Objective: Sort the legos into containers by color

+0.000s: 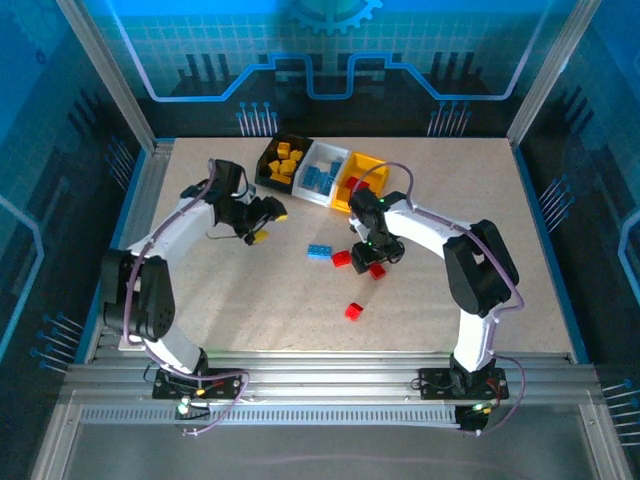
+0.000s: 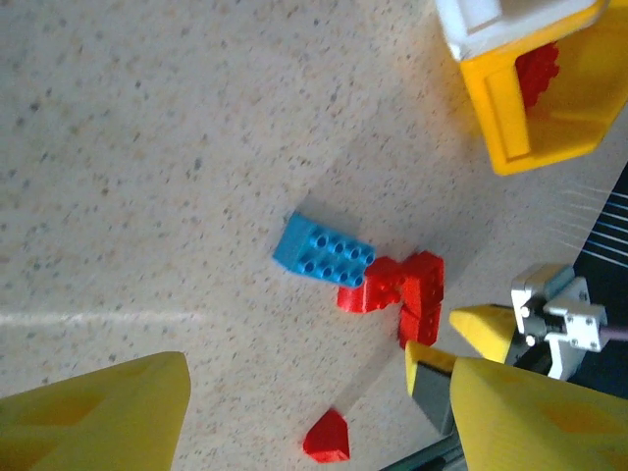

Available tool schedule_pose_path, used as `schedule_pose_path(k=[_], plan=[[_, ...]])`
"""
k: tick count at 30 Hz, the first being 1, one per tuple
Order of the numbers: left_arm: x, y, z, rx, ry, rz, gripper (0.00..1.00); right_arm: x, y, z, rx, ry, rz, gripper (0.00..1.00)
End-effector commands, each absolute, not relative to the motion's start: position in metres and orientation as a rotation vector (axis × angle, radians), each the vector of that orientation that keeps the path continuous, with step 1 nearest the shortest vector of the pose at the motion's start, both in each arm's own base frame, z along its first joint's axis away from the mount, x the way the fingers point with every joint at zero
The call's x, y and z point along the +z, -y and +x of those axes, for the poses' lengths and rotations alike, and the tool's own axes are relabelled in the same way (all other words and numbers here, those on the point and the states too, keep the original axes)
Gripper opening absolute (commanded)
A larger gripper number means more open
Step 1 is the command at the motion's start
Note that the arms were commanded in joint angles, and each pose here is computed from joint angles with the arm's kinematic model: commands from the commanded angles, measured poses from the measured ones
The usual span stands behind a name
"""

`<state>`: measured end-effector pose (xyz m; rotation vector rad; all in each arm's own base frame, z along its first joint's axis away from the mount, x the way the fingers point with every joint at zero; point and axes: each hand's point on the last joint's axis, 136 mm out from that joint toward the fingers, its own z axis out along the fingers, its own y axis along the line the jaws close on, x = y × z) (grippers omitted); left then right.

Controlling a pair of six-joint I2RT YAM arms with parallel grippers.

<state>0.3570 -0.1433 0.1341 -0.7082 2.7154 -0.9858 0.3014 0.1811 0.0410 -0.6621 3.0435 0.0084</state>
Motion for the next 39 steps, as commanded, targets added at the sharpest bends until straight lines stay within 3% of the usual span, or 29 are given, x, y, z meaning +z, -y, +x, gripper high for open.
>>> schedule_pose_path(k=[1,9,18,29,34,39], plan=[[0.152,0.142,0.346,-0.986,-2.675,-0.647,0.72,0.037,-0.174,0.297,-0.063,-3.067,-0.692,0.63],[0.150,0.142,0.328,-0.987,-2.686,-0.649,0.72,0.026,-0.172,0.296,-0.079,-3.080,-0.684,0.54],[0.145,0.139,0.309,-0.979,-2.703,-0.655,0.73,0.013,-0.167,0.297,-0.135,-3.104,-0.708,0.51],[0.140,0.135,0.296,-0.960,-2.714,-0.658,0.74,0.034,-0.169,0.294,-0.079,-3.083,-0.663,0.31],[0.141,0.135,0.296,-0.952,-2.718,-0.640,0.74,0.074,-0.179,0.301,0.150,-3.035,-0.525,0.31],[0.140,0.136,0.292,-0.920,-2.741,-0.602,0.74,0.122,-0.187,0.342,0.575,-2.923,-0.185,0.31]])
